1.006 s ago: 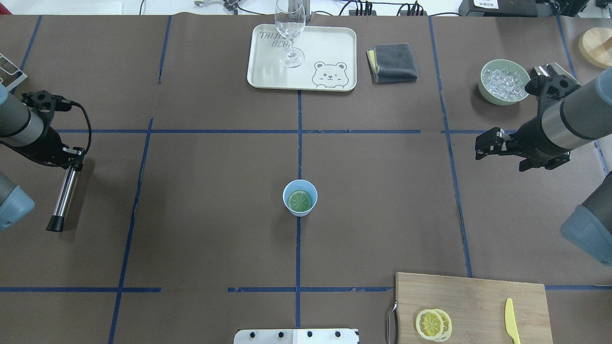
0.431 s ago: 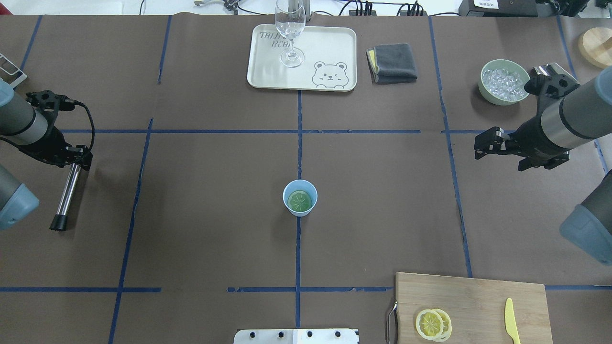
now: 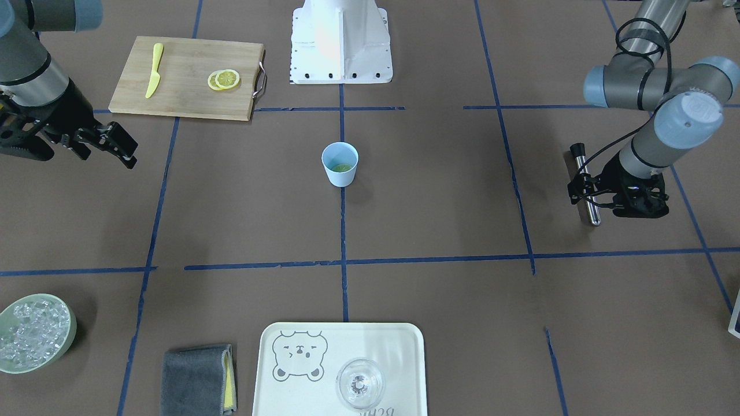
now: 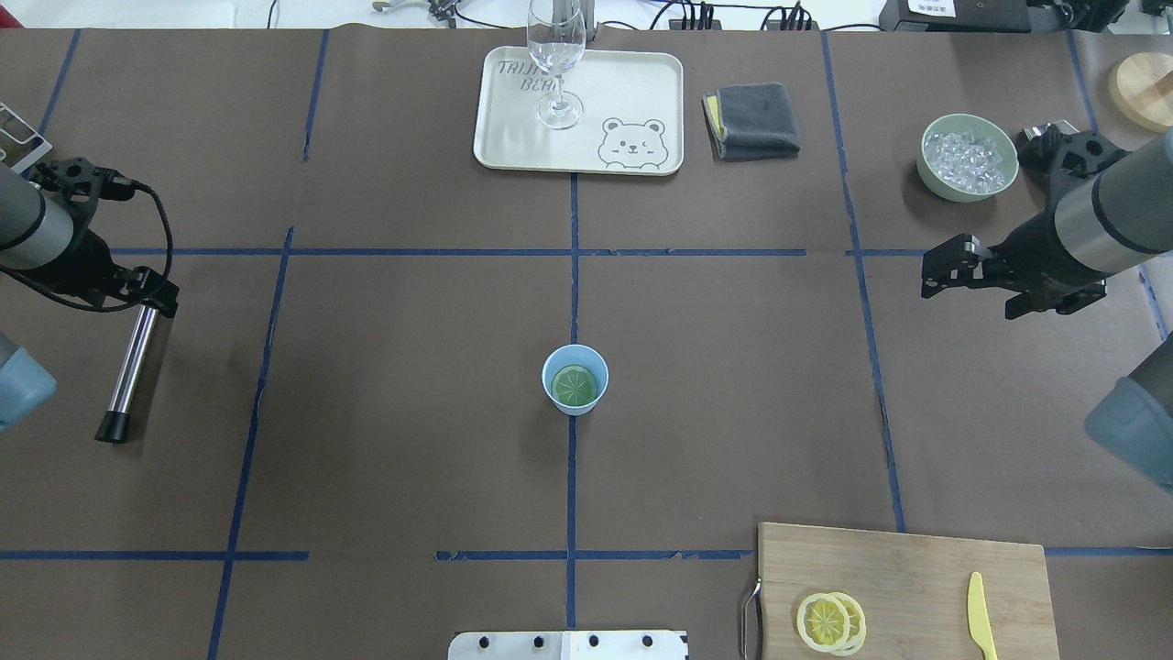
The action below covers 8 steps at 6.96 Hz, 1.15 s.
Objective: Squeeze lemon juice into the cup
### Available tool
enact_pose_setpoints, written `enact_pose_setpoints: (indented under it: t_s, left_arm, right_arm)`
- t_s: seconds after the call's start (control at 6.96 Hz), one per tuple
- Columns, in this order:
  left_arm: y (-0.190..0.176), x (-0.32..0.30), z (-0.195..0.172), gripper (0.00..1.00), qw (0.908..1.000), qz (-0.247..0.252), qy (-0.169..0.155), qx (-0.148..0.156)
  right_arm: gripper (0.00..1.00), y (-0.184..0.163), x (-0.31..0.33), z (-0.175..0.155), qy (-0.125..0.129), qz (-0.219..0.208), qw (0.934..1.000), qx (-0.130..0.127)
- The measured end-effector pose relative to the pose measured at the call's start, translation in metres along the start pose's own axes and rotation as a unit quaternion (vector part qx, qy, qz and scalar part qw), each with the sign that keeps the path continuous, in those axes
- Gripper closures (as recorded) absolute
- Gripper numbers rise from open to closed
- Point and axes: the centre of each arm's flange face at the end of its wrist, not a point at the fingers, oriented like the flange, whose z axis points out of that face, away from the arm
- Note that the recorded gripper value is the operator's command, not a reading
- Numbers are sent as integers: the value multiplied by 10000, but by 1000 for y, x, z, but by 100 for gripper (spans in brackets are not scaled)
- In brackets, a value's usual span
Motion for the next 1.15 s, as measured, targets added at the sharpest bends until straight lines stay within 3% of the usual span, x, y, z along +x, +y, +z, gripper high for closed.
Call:
enact_pose_setpoints:
  t_s: [0.29, 0.57, 0.86, 1.15]
  left_arm:
    - [13, -100, -67, 0, 9984, 430, 103, 363]
    - [43, -200, -123, 0, 9968, 352, -24, 723]
    - [66, -257, -154, 0, 9983, 97, -138, 555]
    - [83, -273, -160, 0, 9994, -139, 29, 306]
  right_arm:
    - [0, -48, 65, -10, -12, -366, 9992, -135]
    - [0, -90, 142, -21, -62, -760, 9969, -178]
    - [0, -116, 219, -22, 52, -1115, 9936, -194]
    - [0, -127, 263, -25, 142, -1339, 9905, -286]
